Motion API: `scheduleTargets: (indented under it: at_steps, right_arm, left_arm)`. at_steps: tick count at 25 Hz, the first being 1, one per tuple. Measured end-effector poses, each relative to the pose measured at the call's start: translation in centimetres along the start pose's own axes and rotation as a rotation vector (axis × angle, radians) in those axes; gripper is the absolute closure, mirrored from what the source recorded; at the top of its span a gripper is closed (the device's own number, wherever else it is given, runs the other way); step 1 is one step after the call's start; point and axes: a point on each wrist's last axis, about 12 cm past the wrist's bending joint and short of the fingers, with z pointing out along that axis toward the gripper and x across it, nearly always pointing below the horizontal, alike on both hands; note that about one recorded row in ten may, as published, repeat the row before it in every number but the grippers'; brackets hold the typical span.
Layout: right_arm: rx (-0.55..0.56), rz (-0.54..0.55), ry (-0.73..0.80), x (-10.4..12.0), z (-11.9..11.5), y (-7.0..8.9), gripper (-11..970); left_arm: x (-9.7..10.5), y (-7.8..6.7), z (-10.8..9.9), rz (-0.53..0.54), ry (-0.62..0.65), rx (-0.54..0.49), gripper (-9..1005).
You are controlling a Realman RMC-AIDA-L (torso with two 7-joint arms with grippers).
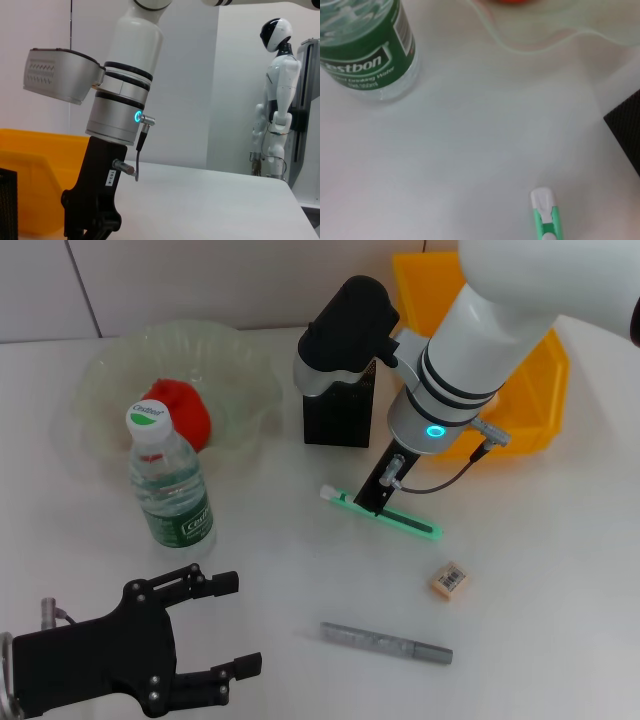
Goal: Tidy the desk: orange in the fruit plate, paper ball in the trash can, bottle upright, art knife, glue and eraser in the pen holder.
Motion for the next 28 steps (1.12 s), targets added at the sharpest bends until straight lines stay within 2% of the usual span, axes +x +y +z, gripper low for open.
scheduleTargets:
  at_steps: [12, 17, 20, 26, 28]
  right_arm:
    - [-0.003, 0.013, -0.001, 0.27, 0.13, -0.04, 931]
    - [-0.004, 0.011, -0.006, 0.20, 0.02, 0.03, 879]
    - [-0.002, 0.010, -0.021, 0.17, -0.16, 0.05, 665]
    - [0.008, -0.013, -0.023, 0.20, -0.17, 0.19, 569]
    - [0.013, -0.033, -0.013, 0.21, -0.02, 0.42, 569]
  left_arm:
    - [0.04, -0.04, -0.07, -0.002, 0.002, 0.001, 183]
    - [0.01, -0.09, -0.02, -0.005, -0.001, 0.004, 183]
    - [-0.03, -0.13, -0.02, -0.005, -0.005, 0.008, 183]
    - [-0.08, -0.32, -0.02, -0.008, -0.018, 0.013, 183]
    - [-0.08, -0.34, 0.00, -0.010, -0.019, 0.014, 183]
